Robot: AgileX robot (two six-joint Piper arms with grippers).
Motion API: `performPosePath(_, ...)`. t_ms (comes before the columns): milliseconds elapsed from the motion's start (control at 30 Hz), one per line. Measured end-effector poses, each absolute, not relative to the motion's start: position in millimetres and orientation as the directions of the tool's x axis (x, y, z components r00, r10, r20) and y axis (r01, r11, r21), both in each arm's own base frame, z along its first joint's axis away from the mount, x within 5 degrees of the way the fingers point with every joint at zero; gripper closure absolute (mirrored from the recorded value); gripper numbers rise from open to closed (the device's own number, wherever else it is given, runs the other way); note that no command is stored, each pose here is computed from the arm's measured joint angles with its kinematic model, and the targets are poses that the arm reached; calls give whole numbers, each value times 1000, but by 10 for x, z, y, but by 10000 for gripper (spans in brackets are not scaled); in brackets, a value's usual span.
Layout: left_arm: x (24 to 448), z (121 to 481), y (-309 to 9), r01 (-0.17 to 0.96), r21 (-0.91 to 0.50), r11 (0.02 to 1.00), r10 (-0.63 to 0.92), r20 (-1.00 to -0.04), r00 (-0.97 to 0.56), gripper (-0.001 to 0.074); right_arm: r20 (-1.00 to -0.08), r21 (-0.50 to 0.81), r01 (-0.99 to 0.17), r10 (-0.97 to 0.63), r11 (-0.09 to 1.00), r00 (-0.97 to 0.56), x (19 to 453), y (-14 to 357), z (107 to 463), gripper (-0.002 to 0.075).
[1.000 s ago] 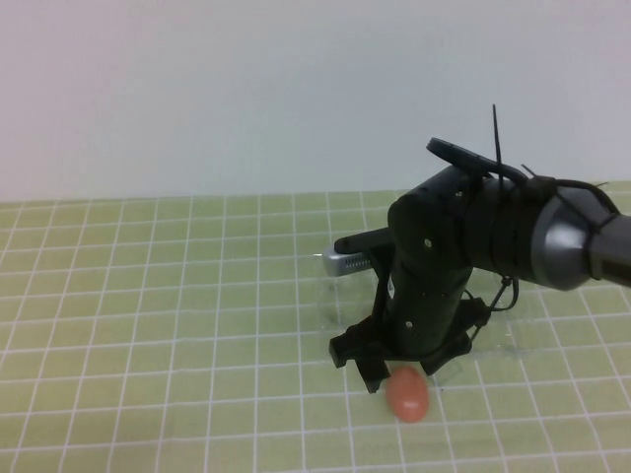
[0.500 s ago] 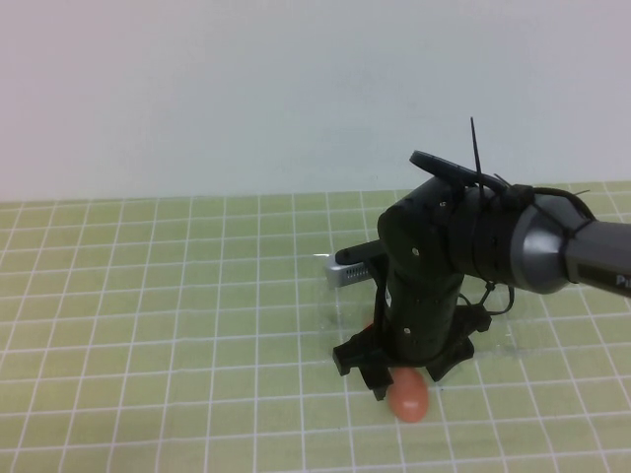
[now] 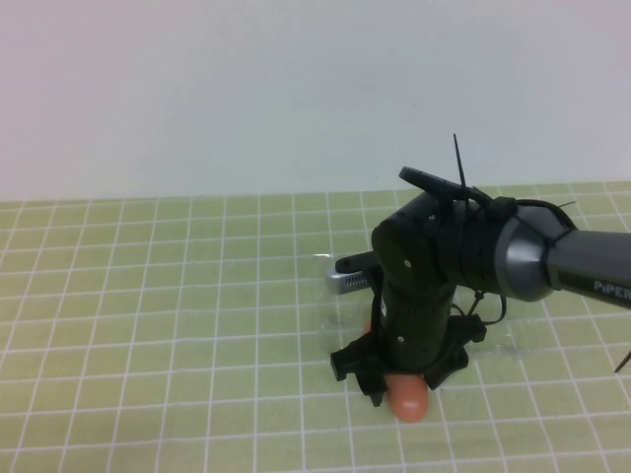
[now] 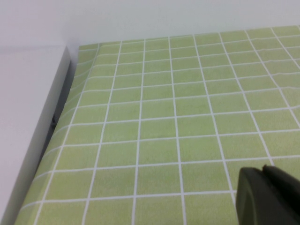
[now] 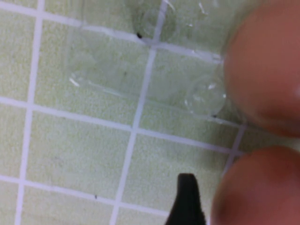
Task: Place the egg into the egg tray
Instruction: Pick up the egg
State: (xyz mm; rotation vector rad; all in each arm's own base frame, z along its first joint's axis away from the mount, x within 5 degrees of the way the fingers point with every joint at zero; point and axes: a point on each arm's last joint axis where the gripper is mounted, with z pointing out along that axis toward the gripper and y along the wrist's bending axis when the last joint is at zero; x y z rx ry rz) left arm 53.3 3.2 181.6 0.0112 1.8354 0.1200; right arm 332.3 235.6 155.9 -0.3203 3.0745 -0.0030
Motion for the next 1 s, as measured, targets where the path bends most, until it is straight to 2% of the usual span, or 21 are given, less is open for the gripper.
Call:
performPosePath(700,533,1816,32,-55,88,995,71,-962,-265,737,-65,-2,-195,-195,981,-979,3360,2381,1462,210)
performPosePath(900,533,1816,32,-55,88,995,71,-962,-265,737,-66,-5,-197,-197,980,-978,3362,2378,1462,316)
performPosePath(1000,533,1816,32,-55,88,995,71,-962,-265,737,-68,-4,-199,-199,980,-978,3363,2379,1462,333)
